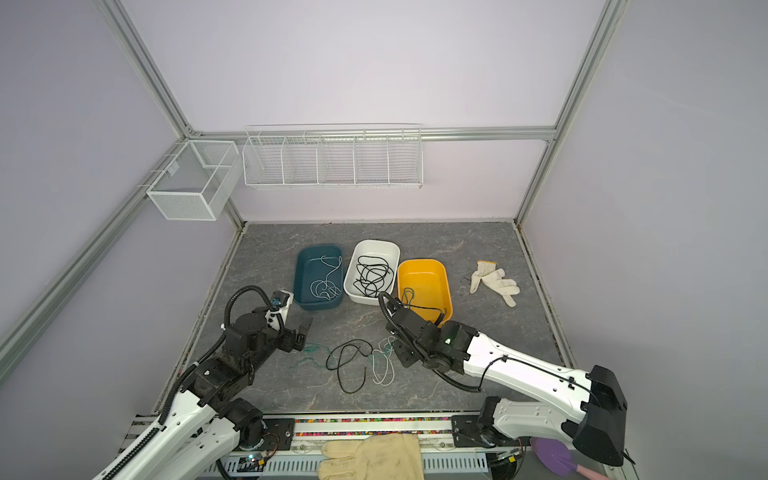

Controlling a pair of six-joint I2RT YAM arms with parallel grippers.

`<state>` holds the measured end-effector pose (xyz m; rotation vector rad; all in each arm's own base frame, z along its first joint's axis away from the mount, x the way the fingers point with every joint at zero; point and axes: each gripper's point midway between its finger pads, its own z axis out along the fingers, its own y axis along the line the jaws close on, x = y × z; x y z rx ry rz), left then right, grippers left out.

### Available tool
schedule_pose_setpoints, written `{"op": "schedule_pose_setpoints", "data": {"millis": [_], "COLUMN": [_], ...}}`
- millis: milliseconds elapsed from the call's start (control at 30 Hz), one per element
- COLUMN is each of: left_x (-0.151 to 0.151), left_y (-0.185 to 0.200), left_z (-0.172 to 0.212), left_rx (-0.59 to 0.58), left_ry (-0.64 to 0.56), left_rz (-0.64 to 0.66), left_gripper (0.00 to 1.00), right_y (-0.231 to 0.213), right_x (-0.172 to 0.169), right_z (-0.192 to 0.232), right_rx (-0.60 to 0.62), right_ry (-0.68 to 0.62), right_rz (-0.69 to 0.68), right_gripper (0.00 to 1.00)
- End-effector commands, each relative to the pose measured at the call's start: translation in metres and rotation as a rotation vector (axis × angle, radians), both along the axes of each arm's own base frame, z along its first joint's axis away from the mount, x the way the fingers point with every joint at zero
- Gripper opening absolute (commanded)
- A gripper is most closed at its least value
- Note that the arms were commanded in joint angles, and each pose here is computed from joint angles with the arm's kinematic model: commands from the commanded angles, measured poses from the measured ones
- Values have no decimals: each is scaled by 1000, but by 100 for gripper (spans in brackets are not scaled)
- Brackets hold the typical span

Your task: Untangle the cables

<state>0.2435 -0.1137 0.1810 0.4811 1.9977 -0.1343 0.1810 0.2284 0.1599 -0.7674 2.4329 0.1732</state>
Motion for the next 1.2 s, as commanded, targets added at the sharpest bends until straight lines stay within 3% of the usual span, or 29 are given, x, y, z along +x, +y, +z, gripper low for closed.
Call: {"op": "schedule_pose_setpoints", "data": {"millis": [0,167,367,600,833,1167], "left_x": [-3,-19,-41,-68,-92,-91], "left_y": [-12,-42,-53,-85,-105,-134], "left_z": [17,41,87,96,88,55], "left_rx": [-50,-205,-427,-660,-652,-565], "left_ry": [-16,-46,-135,-2,-42,-21], "left_rz": [-56,-222,-310,-468,-546,-553], "left_gripper": [99,99,99,99,99,99], "right_y": [-12,11,25,27,31,39], "right_x": [1,-5,-2,13,31,37], "right_z": [12,35,54,72,88,119], "right_rx": [-117,5,67,79,137,207], "right_ry": [-61,-59,-79,-108,-87,-94], "right_rz": [13,69,90,42,-28,-33], "right_gripper": [7,7,7,7,7,7]}}
